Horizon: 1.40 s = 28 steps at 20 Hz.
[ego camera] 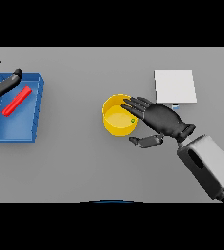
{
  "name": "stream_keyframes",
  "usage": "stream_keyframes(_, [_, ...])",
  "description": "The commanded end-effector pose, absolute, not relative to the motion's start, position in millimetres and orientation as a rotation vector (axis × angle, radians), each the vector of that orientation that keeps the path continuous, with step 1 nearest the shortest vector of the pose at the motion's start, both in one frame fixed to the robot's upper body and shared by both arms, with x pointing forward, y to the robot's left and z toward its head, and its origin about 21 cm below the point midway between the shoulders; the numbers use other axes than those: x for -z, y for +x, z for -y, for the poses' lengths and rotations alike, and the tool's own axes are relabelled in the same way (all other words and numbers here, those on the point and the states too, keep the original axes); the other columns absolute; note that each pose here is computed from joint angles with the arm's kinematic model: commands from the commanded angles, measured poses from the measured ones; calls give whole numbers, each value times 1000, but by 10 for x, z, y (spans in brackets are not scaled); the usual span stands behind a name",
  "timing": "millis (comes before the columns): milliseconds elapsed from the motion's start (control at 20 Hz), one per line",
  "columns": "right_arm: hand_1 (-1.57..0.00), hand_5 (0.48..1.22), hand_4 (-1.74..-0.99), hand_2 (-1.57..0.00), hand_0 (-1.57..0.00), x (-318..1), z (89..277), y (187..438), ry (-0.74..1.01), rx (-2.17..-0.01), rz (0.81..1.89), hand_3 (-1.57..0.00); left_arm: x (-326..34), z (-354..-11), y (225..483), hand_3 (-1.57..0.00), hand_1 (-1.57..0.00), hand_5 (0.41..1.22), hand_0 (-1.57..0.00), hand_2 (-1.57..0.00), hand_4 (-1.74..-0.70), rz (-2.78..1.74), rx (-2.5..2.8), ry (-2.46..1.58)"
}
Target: Pick up the red beaker and tilt it to pour out 1 green nut into yellow bowl. Pick up the yellow bowl and place it on the metallic measuring scale.
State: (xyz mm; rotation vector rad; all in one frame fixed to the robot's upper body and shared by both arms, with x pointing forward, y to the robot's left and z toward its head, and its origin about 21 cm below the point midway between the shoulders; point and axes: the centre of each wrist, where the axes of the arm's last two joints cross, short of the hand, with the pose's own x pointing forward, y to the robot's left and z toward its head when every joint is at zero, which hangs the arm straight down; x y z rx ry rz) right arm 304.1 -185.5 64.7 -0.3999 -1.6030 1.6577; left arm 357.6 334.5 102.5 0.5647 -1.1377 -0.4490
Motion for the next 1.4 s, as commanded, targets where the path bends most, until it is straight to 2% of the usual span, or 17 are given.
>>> stream_keyframes(0, [1, 643, -1161, 1, 1, -633, 1809, 3097, -409, -1697, 1582, 1, -1052, -3345, 3590, 0, 0, 691, 0, 0, -805, 1132, 447, 571])
stream_keyframes(350, [1, 652, -1157, 1, 1, -608, 1534, 3357, -336, -1948, 1449, 1, -1058, -3382, 3567, 1, 1, 693, 1, 1, -809, 1139, 444, 565])
stream_keyframes(550, [1, 670, -1164, 1, 1, -559, 1367, 3419, -331, -2047, 1348, 1, -1055, -3400, 3543, 1, 1, 700, 1, 1, -807, 1145, 461, 572])
stream_keyframes(900, [1, 693, -1188, 1, 1, -437, 1302, 3542, -324, -2119, 1221, -12, -1050, -3398, 3572, 1, 1, 708, 1, 1, -792, 1128, 463, 580])
stream_keyframes(1050, [-15, 770, -1234, -37, 1, -410, 1274, 3547, -334, -2111, 1210, -77, -1034, -3458, 3548, 1, 1, 714, 1, 1, -789, 1134, 469, 579])
stream_keyframes(1100, [-60, 809, -1261, -88, -48, -425, 1256, 3558, -335, -2112, 1221, -130, -1025, -3443, 3557, 1, 1, 712, 1, 1, -791, 1133, 470, 575])
stream_keyframes(1150, [-183, 891, -1309, -189, -193, -405, 1273, 3552, -316, -2122, 1231, -215, -1044, -3436, 3548, 1, 1, 711, 1, 1, -791, 1134, 468, 577])
stream_keyframes(1200, [-407, 957, -1363, -349, -455, -411, 1252, 3549, -304, -2125, 1242, -322, -1024, -3421, 3553, 1, 1, 710, 1, 1, -789, 1126, 470, 580])
stream_keyframes(1250, [-640, 1010, -1435, -594, -678, -398, 1254, 3524, -309, -2124, 1244, -572, -1004, -3397, 3570, 1, 1, 710, 1, 1, -788, 1127, 471, 576])
stream_keyframes(1350, [-975, 1086, -1540, -945, -999, -419, 1287, 3562, -272, -2130, 1253, -792, -1004, -3423, 3571, 1, 1, 707, 1, 1, -787, 1129, 465, 578])
